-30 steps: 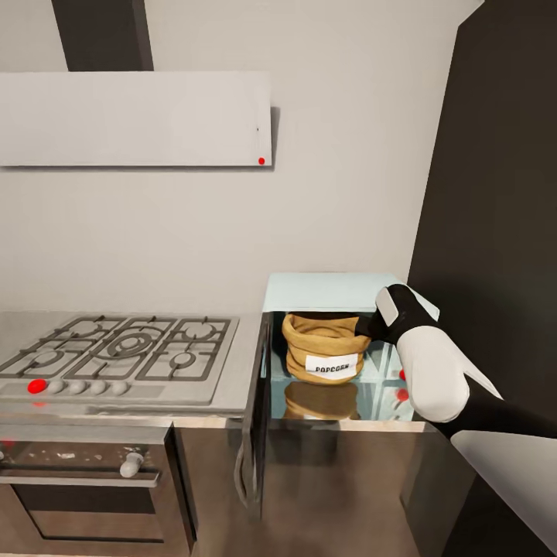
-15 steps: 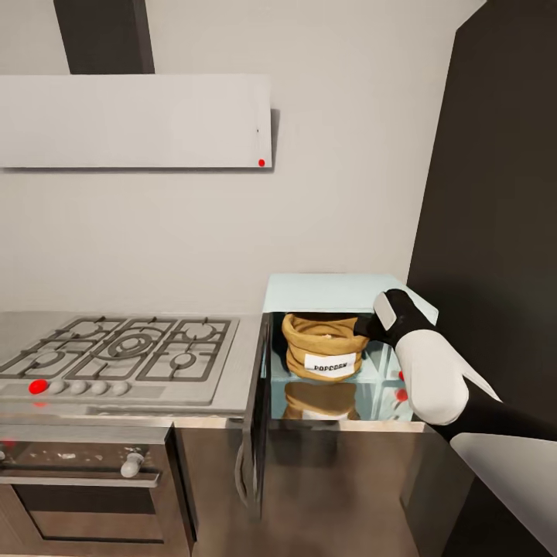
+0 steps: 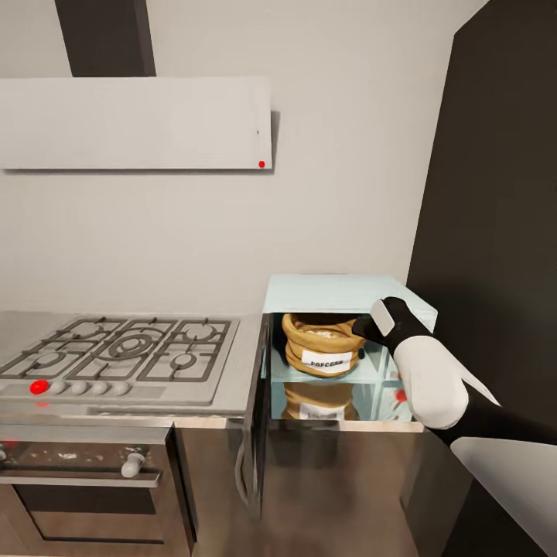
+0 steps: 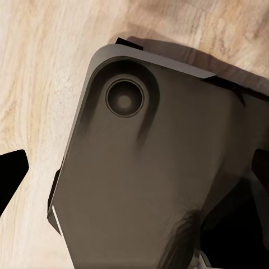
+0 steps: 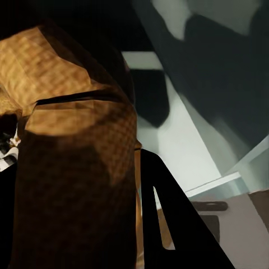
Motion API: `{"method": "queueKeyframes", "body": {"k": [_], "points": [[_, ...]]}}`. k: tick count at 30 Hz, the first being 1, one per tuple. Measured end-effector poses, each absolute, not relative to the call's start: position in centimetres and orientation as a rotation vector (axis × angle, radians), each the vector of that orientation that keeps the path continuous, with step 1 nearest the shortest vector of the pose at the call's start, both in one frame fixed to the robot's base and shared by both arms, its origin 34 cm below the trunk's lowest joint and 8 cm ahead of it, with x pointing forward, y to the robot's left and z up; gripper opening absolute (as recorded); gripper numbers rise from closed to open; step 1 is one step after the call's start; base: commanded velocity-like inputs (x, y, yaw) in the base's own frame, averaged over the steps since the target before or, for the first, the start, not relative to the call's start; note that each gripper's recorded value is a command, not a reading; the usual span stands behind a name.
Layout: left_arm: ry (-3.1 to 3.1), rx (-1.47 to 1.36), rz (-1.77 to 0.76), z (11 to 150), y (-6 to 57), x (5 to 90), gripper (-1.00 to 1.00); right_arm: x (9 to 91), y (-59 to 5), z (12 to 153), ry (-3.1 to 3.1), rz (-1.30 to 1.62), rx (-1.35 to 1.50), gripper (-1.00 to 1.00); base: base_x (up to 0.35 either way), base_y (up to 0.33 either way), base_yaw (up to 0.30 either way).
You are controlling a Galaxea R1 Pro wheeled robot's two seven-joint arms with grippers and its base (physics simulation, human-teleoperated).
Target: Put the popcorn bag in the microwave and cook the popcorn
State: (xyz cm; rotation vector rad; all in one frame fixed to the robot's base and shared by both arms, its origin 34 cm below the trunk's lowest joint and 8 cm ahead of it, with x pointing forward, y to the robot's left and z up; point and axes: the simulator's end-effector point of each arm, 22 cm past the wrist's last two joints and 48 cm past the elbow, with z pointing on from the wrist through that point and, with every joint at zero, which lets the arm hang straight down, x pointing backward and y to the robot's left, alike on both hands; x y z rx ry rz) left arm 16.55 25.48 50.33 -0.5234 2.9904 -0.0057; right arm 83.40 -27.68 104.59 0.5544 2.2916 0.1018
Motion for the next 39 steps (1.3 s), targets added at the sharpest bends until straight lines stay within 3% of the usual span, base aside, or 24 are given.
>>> {"method": "queueKeyframes", "body": {"k": [18,19,39], "points": [[2.990,-0.523,-0.006,50.33,25.48,16.55,1.00,83.37,-27.69,104.57,2.296,0.099,0.557,-1.00,0.000,0.000,0.000],[2.990,-0.523,-0.006,50.33,25.48,16.55,1.00,83.37,-27.69,104.58,2.296,0.099,0.556,1.00,0.000,0.000,0.000],[2.993,-0.523,-0.005,50.27,25.48,16.58,1.00,82.72,-27.35,104.08,2.369,0.083,0.501,1.00,-0.004,0.000,0.000]]}}
